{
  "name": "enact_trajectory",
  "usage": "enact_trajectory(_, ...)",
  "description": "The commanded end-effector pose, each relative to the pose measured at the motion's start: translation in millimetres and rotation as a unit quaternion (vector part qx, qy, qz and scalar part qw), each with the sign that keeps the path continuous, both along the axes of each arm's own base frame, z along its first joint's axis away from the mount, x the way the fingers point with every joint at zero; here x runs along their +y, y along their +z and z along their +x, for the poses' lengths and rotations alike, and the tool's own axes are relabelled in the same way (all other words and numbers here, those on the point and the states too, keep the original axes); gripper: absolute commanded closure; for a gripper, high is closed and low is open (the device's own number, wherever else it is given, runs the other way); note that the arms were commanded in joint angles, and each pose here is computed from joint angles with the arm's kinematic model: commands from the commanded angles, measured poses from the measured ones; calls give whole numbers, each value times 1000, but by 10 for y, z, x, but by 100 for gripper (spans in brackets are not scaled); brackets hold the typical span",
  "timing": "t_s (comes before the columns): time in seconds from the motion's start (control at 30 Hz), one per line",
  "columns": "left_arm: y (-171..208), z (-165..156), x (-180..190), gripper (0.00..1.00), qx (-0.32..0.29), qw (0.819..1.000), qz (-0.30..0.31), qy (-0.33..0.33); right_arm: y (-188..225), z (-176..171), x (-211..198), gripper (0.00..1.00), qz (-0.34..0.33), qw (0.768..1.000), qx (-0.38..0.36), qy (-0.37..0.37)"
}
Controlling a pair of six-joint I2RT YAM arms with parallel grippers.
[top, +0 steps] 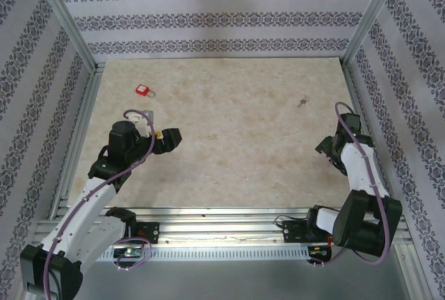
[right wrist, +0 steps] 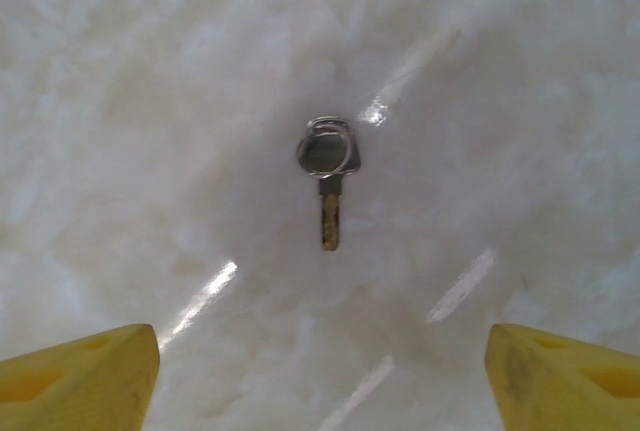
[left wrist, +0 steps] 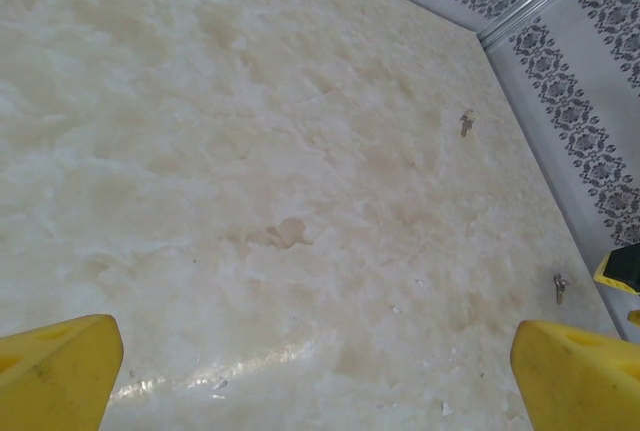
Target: Unlock with the key
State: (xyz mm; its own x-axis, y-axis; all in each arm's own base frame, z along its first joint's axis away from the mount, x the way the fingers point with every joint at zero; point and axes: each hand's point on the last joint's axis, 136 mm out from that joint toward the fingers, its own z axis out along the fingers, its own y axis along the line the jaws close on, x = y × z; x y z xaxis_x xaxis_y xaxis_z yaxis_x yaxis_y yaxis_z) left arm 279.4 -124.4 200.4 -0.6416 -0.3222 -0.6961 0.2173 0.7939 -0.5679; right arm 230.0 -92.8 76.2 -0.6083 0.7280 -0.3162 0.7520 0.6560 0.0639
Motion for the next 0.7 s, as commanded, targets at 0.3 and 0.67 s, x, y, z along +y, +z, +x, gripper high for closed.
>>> enact_trajectory(0.3,-144,-131,4,1,33,999,6,-1,-237,-83,-140,32,40,999,33,-11)
enact_trajectory(0.67,-247,-61,24,1,36,999,15,6,-355,158,-368,44,66,997,-8,-36)
